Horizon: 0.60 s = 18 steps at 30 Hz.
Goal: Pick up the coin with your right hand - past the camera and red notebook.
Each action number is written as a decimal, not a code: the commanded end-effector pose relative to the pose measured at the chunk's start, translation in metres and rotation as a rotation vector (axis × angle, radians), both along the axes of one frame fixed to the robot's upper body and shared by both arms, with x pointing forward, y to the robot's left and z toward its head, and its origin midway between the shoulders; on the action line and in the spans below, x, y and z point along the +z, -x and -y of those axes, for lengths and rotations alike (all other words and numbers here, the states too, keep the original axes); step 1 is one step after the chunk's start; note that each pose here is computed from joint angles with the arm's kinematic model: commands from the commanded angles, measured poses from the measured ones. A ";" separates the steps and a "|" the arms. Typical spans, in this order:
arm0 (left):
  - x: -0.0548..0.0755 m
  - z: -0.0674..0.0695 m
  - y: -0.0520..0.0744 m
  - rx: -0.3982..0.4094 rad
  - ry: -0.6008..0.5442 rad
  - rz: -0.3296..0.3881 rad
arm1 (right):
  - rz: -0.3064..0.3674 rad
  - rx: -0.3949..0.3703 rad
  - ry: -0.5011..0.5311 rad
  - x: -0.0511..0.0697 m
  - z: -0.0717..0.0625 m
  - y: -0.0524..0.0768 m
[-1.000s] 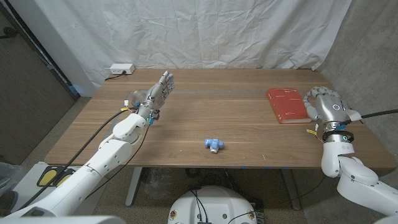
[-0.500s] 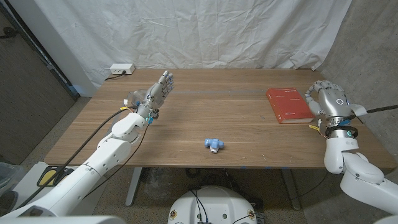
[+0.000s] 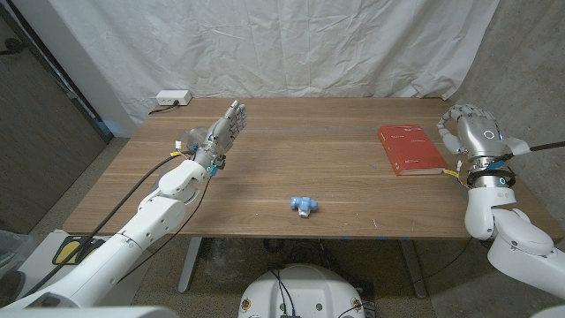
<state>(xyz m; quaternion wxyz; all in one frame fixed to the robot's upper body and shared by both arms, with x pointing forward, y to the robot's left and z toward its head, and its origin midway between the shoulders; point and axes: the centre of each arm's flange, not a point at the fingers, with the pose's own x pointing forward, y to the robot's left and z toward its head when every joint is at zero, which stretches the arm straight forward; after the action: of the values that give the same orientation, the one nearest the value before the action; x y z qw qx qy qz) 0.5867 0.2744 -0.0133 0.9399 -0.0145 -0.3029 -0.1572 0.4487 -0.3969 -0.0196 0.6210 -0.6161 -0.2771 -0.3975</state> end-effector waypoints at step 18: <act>-0.011 -0.008 -0.004 -0.008 0.002 -0.015 | 0.019 0.014 -0.004 0.009 -0.011 0.008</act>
<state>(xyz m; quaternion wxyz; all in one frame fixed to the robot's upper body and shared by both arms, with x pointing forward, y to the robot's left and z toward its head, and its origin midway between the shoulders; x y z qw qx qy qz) 0.5861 0.2848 -0.0205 0.9391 -0.0231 -0.3070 -0.1529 0.4396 -0.3906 -0.0077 0.6180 -0.6107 -0.2871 -0.4033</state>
